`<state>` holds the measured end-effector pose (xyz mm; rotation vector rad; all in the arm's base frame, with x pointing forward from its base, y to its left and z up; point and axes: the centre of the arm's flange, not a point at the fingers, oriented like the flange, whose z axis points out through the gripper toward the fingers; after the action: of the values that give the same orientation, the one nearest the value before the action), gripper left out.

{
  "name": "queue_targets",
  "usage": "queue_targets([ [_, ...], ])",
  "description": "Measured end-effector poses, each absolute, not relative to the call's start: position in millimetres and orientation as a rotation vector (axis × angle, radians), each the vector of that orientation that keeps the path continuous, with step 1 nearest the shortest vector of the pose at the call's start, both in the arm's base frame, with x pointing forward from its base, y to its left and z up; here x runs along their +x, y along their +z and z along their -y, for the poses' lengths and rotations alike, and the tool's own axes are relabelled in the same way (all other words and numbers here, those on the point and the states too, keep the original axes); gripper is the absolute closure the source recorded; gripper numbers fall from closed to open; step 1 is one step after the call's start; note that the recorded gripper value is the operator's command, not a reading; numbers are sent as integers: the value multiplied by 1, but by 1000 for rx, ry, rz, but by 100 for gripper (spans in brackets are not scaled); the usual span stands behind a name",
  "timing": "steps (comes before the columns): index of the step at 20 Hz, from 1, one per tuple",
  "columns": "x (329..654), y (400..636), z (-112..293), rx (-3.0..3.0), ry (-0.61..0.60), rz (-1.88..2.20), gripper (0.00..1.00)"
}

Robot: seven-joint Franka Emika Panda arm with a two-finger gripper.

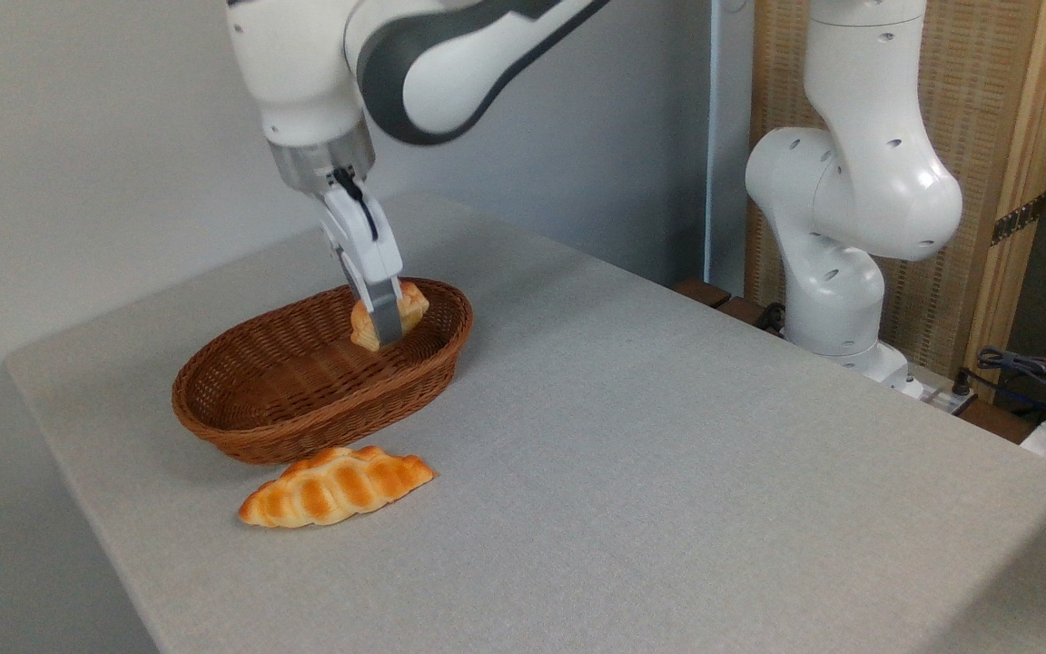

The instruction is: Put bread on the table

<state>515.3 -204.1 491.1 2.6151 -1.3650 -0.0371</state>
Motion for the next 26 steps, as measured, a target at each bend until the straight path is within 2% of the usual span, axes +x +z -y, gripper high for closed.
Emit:
queue_targets([
  [3,524,520,161,2604,-91,1331,58],
  [7,525,515,119,2553,-196,1430,43],
  [9,528,506,109,2553,-227,1480,36],
  [11,531,489,109,2554,-233,1492,25],
  [13,531,464,110,2556,-233,1489,22],
  [14,530,452,111,2555,-233,1485,16],
  [15,529,442,113,2547,-227,1469,5],
  [16,528,434,115,2536,-219,1449,0],
  [18,527,427,116,2527,-219,1432,0],
  [26,529,432,100,2531,-196,1426,0],
])
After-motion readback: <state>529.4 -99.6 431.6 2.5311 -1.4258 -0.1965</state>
